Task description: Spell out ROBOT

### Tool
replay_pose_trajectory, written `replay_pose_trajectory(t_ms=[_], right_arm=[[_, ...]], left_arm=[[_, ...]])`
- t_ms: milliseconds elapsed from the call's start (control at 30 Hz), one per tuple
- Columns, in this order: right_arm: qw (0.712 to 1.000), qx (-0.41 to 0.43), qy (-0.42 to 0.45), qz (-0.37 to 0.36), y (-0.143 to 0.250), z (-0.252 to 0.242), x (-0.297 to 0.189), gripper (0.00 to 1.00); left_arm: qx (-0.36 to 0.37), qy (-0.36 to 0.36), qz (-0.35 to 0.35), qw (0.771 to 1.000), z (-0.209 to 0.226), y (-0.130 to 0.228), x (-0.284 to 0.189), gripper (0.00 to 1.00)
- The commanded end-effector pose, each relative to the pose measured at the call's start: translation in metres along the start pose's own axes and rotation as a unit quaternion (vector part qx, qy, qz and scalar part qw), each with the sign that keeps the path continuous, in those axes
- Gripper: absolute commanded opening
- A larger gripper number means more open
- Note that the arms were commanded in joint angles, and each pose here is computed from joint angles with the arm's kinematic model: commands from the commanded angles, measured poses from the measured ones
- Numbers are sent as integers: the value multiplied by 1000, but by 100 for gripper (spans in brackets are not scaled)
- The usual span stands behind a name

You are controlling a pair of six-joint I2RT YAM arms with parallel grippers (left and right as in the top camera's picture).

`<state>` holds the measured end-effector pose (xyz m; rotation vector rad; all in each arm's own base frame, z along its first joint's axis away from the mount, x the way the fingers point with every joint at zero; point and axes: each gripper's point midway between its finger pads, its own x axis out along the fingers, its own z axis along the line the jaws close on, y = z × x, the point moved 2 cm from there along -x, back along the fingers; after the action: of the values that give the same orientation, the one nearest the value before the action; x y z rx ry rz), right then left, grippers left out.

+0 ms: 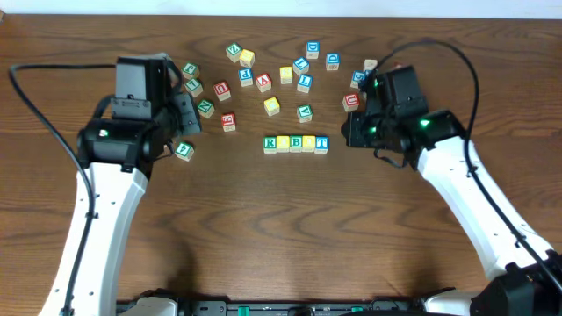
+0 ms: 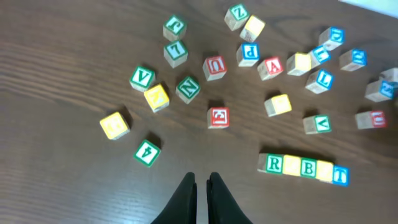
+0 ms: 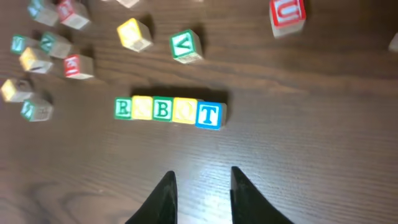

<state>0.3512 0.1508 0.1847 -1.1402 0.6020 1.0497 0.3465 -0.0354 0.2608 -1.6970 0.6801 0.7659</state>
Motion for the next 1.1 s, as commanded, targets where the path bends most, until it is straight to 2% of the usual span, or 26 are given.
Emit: replay_pose_trajectory(t_ms=[0, 567, 633, 800, 1067], right_arm=[[999, -34, -8, -30, -18, 12, -24, 24], [998, -46, -4, -37, -25, 16, -37, 29], [998, -47, 1, -39, -26, 14, -37, 32], [998, -41, 23, -39, -27, 4, -39, 41], [998, -16, 40, -39, -28, -16, -47, 53]], left_arm=[[2, -4, -27, 1000, 3, -18, -24, 8], [-35, -36, -26, 998, 34, -24, -49, 9], [-35, -36, -26, 998, 34, -24, -49, 25], [-35, -36, -26, 998, 34, -24, -49, 51], [-35, -36, -26, 998, 33, -24, -49, 75]])
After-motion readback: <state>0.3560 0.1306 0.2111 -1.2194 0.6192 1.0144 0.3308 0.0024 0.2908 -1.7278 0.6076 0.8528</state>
